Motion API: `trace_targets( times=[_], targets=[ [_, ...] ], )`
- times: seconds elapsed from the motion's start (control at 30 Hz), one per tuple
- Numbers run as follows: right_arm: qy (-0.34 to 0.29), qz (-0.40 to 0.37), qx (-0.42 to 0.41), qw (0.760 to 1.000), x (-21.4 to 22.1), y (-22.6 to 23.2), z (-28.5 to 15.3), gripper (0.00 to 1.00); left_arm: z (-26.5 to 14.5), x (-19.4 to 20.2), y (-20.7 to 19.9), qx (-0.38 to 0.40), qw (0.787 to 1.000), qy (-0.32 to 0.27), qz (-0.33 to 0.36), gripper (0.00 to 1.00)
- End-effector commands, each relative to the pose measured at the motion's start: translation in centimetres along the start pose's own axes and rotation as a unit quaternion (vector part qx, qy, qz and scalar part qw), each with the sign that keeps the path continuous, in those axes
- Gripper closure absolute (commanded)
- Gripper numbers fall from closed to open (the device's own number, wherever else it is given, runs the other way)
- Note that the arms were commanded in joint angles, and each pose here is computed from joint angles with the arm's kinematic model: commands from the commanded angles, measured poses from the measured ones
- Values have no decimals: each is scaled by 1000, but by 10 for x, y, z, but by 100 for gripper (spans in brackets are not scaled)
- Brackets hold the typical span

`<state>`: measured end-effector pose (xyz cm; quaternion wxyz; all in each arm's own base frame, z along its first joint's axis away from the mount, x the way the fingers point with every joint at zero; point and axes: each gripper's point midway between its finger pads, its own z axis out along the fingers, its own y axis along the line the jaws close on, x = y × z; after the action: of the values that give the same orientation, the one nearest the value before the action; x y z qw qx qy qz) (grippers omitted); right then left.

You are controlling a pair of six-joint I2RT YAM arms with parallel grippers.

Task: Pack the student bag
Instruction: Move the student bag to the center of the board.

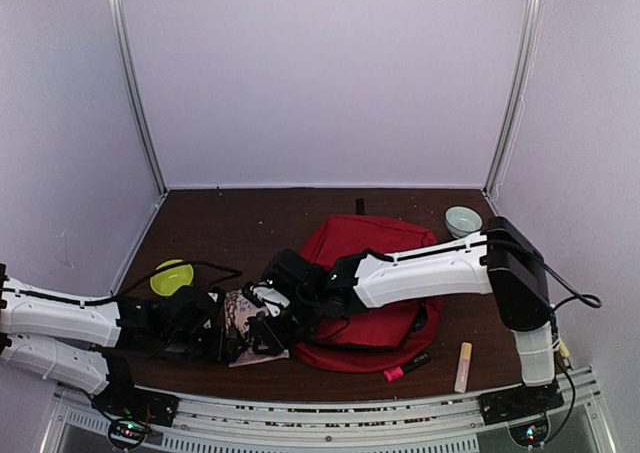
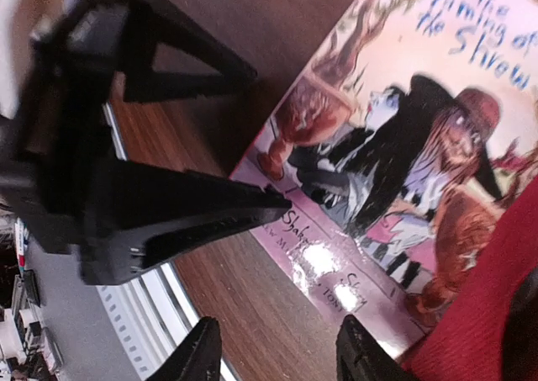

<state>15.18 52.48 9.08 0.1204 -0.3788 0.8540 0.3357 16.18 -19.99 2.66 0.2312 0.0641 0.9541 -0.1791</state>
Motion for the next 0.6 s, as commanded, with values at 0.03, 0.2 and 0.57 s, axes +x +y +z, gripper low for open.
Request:
trace_targets(
  times=[0.03,0.2,0.57],
  targets=[
    [26,56,-35,997,4,17,14,51,6,23,22,-29,999,36,-10,16],
    [27,95,-30,995,-7,3,13,51,8,23,23,-34,999,42,-1,17],
    [33,101,84,991,-33,-73,-21,46,12,21,24,-14,999,39,4,19]
  ],
)
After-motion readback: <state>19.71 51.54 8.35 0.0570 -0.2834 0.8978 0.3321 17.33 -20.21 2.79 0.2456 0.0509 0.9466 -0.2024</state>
